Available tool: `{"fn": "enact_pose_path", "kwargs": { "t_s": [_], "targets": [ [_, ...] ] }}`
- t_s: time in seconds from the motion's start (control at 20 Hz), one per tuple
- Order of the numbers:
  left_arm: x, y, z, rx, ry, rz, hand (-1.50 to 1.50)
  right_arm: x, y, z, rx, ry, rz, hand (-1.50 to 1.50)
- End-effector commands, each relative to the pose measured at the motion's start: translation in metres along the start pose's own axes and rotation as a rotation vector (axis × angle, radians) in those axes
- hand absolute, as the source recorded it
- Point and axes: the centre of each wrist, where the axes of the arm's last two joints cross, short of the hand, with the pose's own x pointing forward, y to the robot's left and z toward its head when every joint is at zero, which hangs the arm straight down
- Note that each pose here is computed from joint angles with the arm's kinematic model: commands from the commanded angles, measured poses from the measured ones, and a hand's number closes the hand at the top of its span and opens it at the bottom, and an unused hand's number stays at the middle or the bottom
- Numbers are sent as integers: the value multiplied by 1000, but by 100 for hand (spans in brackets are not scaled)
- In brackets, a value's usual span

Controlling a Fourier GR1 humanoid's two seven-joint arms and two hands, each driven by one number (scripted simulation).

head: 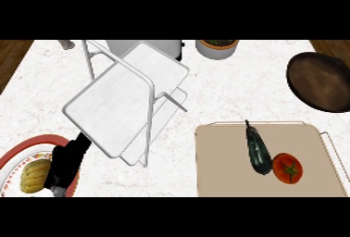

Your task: Pick the tomato from the tray and place it in the tiered shelf

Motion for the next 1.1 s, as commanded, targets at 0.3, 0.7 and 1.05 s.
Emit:
{"fn": "enact_pose_path", "kwargs": {
  "t_s": [0.3,0.7,1.05],
  "targets": [
    [1,-8,-8,-36,-8,-21,0,59,4,6,-113,250,604,-150],
    [6,-9,-21,-63,-15,-15,0,107,104,-16,11,349,637,-150],
    [1,-3,-27,-38,-5,-24,0,120,131,-38,68,487,667,-150]
  ]
}}
